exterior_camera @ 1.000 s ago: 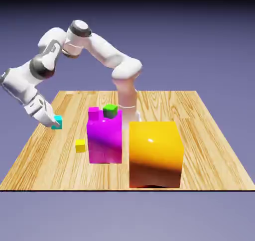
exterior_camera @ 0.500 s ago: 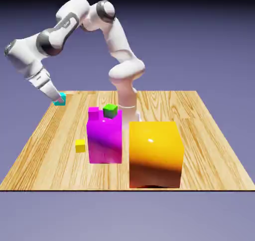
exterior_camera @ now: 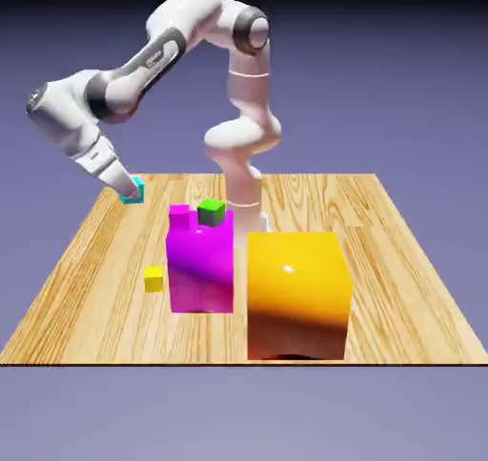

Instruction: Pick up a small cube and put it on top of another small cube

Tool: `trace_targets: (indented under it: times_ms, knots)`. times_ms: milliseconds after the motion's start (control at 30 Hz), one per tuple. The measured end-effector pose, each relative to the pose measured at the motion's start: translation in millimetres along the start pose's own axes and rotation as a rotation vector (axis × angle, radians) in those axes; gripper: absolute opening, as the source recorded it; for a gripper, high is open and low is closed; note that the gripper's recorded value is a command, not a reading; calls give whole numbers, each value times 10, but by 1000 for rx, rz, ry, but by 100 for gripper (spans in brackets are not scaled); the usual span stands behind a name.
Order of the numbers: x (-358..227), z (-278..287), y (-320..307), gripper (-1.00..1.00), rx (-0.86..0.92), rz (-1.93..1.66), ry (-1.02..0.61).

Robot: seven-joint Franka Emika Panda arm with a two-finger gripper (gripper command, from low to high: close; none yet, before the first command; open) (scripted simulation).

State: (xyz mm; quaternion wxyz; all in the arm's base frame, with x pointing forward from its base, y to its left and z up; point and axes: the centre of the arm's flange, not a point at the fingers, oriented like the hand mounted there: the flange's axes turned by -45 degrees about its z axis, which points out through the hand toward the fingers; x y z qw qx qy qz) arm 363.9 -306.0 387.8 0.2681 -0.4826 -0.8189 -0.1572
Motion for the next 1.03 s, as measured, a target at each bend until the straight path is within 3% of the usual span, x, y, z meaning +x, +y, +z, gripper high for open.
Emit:
trace_targets:
  times_ms: [367, 800, 867, 900, 967, 1033]
  knots:
    - [-454, 642, -104, -100, -12, 26, 70]
    - [-1083, 1523, -717, -100, -68, 82, 124]
    - [-1135, 2012, -680, -100, -69, 79, 124]
    - [-1141, 2179, -679, 100, -67, 81, 123]
    - [-1142, 2180, -678, 100, -69, 81, 123]
    - [-1107, 1694, -696, 100, -71, 80, 124]
